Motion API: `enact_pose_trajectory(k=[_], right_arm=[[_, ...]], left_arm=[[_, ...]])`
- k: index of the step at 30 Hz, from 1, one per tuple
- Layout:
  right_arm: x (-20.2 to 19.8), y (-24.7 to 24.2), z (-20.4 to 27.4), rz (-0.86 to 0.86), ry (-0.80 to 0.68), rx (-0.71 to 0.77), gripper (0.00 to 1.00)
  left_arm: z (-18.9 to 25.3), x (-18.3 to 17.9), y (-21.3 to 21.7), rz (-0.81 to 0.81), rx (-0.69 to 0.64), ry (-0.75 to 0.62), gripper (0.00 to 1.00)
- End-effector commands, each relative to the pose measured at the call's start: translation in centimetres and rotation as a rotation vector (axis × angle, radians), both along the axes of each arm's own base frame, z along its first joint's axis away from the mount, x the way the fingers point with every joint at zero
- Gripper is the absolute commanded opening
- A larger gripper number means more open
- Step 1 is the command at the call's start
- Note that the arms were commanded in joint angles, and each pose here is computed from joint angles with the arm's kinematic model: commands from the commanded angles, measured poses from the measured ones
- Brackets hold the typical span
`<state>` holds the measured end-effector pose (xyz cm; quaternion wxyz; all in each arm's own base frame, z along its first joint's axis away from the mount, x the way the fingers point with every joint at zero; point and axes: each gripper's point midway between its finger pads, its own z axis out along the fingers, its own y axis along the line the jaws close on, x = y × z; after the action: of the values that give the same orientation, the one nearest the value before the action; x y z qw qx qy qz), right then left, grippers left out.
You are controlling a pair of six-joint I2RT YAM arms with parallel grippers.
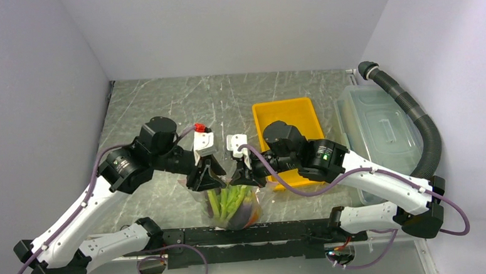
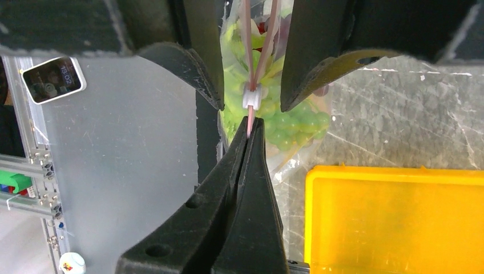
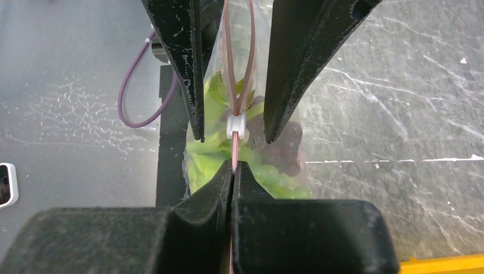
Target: Place the food in the zip-top bag and seal the zipper
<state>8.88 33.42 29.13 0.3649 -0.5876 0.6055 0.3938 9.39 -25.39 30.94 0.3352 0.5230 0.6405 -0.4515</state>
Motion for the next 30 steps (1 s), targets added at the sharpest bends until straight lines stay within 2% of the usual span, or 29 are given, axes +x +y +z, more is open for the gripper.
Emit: enact_pose_trajectory(k=[1, 6, 12, 19, 22, 25, 30], right_arm=[[-0.19, 0.9, 3.24, 0.015, -0.024, 0.107, 0.0], [-0.21, 0.76, 3.11, 0.011, -0.024, 0.108, 0.0], [-0.2, 0.65, 3.09, 0.007, -0.024, 0.108, 0.0], [-0.12, 0.73, 3.34, 0.006, -0.026, 0.109, 0.0], [-0.05, 0.77, 3.34, 0.005, -0.027, 0.106, 0.0], [-0.04, 0.73, 3.47, 0.003, -0.029, 0.107, 0.0], [-0.02, 0.65, 3.48, 0.001, -0.032, 0.104, 0.0]], left_arm=[[1.3, -0.57, -0.28, -0.071, -0.082, -0.105, 0.45], [1.47, -0.55, -0.18, -0.067, -0.092, -0.125, 0.42], [1.21, -0.57, -0.28, -0.076, -0.087, -0.115, 0.31], [0.9, -0.49, -0.19, -0.07, -0.076, -0.114, 0.25], [0.68, -0.41, 0.0, -0.06, -0.065, -0.118, 0.16], [0.67, -0.47, 0.12, -0.058, -0.062, -0.118, 0.01], [0.95, -0.51, 0.39, -0.044, -0.062, -0.124, 0.0]])
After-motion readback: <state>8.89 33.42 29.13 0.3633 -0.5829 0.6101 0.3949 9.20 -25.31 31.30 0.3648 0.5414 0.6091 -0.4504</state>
